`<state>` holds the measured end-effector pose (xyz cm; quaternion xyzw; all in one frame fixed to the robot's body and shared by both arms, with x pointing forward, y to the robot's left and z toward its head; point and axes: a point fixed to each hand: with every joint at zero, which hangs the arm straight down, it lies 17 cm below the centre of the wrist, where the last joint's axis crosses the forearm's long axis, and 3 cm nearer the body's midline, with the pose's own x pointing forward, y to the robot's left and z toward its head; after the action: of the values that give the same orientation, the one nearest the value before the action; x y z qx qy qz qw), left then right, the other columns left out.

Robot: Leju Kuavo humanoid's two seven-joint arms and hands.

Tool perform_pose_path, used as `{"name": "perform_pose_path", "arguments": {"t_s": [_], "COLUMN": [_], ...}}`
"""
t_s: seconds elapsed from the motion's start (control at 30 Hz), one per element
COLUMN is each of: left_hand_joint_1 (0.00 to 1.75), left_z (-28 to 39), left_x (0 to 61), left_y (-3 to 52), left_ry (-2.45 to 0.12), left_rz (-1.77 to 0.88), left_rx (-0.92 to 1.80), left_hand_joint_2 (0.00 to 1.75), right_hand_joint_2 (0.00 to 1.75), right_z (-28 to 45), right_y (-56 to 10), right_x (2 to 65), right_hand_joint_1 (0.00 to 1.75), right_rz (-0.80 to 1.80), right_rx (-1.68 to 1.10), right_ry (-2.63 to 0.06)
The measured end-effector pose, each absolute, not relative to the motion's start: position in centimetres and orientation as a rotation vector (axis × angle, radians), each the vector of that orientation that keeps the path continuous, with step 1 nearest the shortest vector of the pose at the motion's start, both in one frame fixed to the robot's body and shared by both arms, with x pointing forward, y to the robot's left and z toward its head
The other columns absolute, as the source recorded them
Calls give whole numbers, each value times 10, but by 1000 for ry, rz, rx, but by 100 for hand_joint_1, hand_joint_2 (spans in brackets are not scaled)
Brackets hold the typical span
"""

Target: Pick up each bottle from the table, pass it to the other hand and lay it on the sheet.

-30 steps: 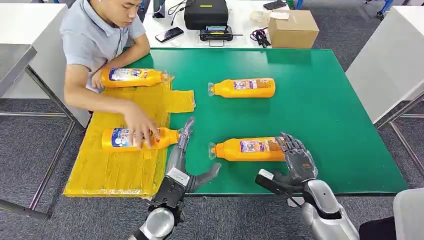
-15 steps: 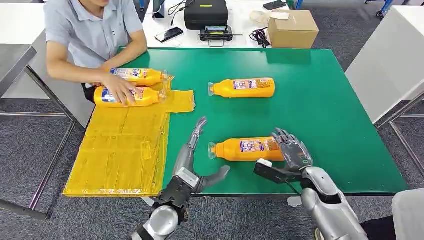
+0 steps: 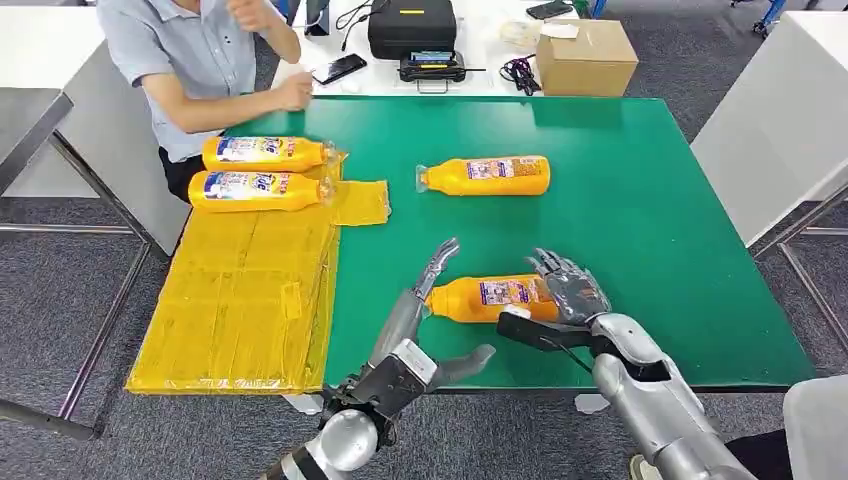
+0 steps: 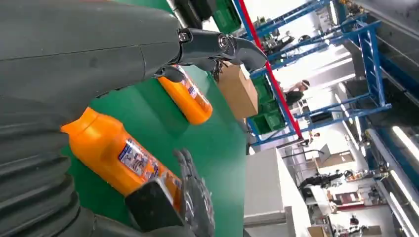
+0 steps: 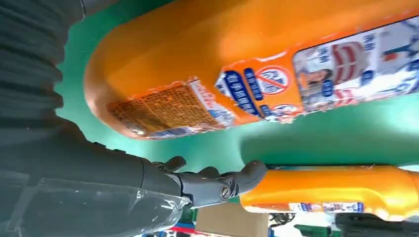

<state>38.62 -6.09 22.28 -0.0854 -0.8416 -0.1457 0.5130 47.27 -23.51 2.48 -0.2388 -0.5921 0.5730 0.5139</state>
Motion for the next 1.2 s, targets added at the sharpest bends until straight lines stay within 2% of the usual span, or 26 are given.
{"name": "perform_pose_path", "arguments": {"t_s": [0.6, 0.63, 0.8, 0.83, 0.87, 1.2], "left_hand_joint_1": [0, 0, 0, 0, 0, 0], "left_z": [218, 218, 219, 219, 220, 222], "left_x": [379, 378, 378, 378, 378, 375], "left_y": [-80, -81, -85, -86, -87, -94], "left_ry": [-2005, -2006, -1999, -1999, -2000, -2002], "left_rz": [-421, -426, -432, -433, -435, -433], "left_rx": [-253, -256, -275, -276, -276, -307], "left_hand_joint_2": [175, 175, 175, 175, 175, 175], "right_hand_joint_2": [175, 175, 175, 175, 175, 175], "right_z": [-4, -6, -17, -18, -17, -13], "right_y": [-262, -264, -282, -286, -287, -287], "right_x": [477, 477, 476, 476, 477, 473], "right_hand_joint_1": [0, 7, 7, 148, 175, 175], "right_rz": [1382, 1383, 1398, 1400, 1399, 1359], "right_rx": [-522, -521, -488, -487, -488, -371], "right_ry": [-1263, -1252, -1166, -1155, -1153, -1194]}}
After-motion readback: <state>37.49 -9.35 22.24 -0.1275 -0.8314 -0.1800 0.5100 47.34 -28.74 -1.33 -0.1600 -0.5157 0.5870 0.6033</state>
